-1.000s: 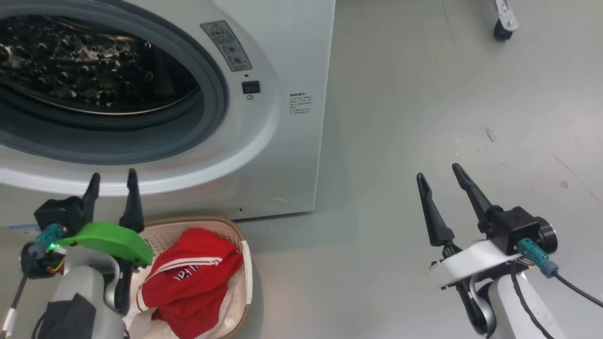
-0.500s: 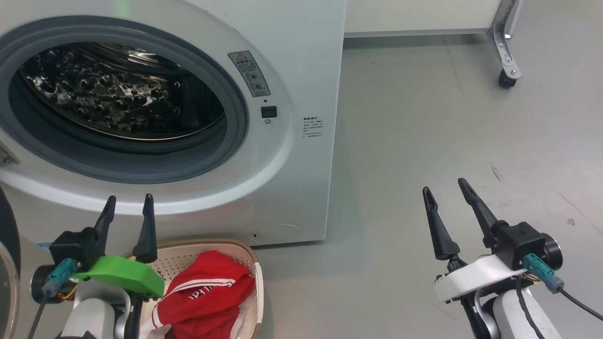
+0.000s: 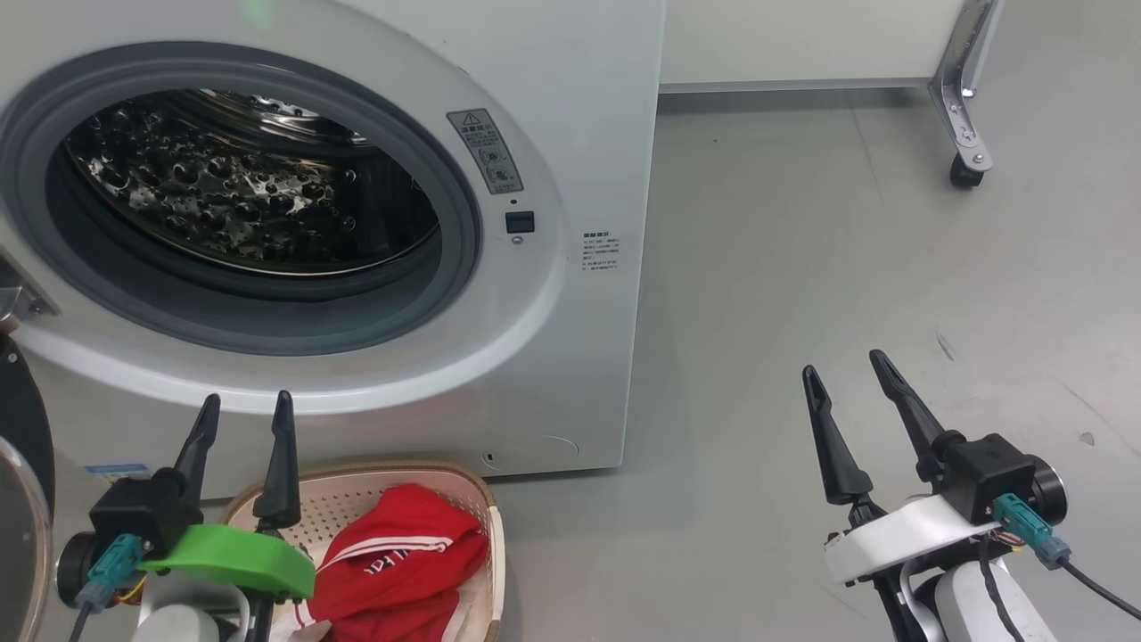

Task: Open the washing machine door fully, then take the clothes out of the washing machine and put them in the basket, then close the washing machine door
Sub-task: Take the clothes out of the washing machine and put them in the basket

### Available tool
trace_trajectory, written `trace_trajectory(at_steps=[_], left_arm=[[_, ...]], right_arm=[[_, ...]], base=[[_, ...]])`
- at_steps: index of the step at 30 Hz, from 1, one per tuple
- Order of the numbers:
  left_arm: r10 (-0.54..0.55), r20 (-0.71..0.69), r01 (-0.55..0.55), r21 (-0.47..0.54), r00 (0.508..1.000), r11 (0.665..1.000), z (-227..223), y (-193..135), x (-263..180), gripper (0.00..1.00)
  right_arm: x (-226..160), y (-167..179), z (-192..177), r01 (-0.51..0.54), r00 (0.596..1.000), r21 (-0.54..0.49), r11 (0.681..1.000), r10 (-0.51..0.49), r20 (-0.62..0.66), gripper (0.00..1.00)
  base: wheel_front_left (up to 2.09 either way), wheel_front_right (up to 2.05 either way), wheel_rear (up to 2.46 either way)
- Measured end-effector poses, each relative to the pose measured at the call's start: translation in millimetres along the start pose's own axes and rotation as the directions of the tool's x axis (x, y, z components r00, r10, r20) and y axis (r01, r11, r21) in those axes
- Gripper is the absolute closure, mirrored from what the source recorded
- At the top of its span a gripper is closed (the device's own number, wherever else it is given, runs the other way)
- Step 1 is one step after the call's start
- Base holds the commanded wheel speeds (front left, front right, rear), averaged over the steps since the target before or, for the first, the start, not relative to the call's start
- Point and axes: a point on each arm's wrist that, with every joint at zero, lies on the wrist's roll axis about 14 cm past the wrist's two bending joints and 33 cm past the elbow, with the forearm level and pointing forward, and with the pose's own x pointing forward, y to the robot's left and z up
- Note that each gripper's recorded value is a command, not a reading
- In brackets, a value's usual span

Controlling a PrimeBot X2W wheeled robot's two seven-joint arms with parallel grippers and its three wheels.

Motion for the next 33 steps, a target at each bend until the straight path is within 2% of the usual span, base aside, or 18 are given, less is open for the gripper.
trace_trajectory(at_steps=[10, 17, 33], left_arm=[[-0.01, 0.017, 0.01, 0.001, 1.0, 1.0, 4, -5, -11, 0.0], [0.001, 0.008, -0.001, -0.001, 1.0, 1.0, 0, -2, -17, 0.0], [0.004, 0.017, -0.004, 0.004, 1.0, 1.0, 3, -2, -20, 0.0]], right_arm=[[-4, -1, 3, 0.007, 1.0, 0.003, 1.0, -0.007, 0.008, 0.0], [-6, -12, 3, 0.053, 0.999, 0.009, 0.999, -0.053, 0.009, 0.0], [-7, -11, 4, 0.052, 0.999, 0.01, 0.999, -0.052, 0.011, 0.0]], base=[[0.0, 0.0, 0.0], [0.0, 0.0, 0.0], [0.0, 0.0, 0.0]])
